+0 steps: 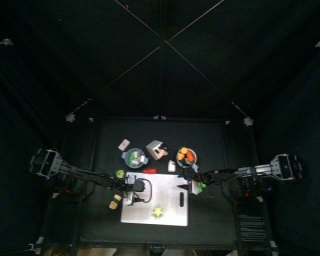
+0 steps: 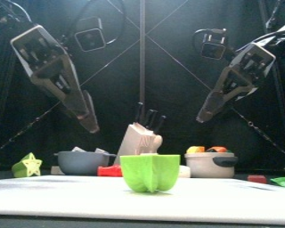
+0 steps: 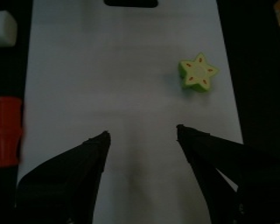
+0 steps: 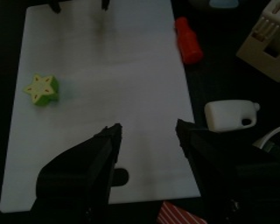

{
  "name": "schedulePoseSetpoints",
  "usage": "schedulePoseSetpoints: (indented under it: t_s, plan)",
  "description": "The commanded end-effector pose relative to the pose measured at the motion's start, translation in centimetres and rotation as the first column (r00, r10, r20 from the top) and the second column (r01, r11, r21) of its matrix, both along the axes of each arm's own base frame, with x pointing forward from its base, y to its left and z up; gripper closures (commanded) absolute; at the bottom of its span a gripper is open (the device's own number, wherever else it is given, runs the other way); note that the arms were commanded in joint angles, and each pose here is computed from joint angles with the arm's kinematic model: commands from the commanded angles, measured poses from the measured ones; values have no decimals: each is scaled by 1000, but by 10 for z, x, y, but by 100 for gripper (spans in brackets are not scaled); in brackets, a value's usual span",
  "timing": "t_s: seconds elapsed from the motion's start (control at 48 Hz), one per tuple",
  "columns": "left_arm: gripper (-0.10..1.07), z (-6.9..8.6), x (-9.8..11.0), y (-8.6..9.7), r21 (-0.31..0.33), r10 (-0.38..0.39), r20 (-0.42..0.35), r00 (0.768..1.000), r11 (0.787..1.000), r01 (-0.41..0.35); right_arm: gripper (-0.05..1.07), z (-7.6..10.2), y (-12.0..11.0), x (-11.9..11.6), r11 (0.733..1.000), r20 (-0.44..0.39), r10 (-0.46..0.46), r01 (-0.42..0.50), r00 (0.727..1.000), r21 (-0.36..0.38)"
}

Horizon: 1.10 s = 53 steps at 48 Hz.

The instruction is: Grab starfrui bottom

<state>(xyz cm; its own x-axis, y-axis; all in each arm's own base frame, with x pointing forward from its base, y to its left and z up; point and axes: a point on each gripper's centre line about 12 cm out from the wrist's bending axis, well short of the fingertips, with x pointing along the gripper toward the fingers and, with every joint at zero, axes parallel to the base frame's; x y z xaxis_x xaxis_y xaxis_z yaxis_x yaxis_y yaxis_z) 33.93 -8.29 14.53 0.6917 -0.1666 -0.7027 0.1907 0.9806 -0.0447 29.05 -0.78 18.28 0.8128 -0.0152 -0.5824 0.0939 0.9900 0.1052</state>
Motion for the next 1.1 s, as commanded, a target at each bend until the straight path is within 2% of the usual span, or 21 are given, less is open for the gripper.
schedulePoseSetpoints:
  t_s: [0.0,0.25,0.562,0.75,1.083]
  plan:
    - [1,9,19,-17,-15,-35,59,998,999,36,15,8,0,3,1000,27,-2,2,1000,3]
    - [1,-4,44,-33,1,-67,43,997,998,67,15,9,0,4,1000,28,0,0,1000,0]
    - [1,-7,68,-42,47,-116,65,991,992,114,15,9,-1,4,1000,30,0,0,1000,-2]
    - [1,-22,75,-46,54,-123,38,992,991,120,15,9,-1,4,1000,30,0,0,1000,-2]
    - [2,-36,80,-49,58,-124,12,992,991,123,15,10,-1,4,1000,31,0,0,1000,-2]
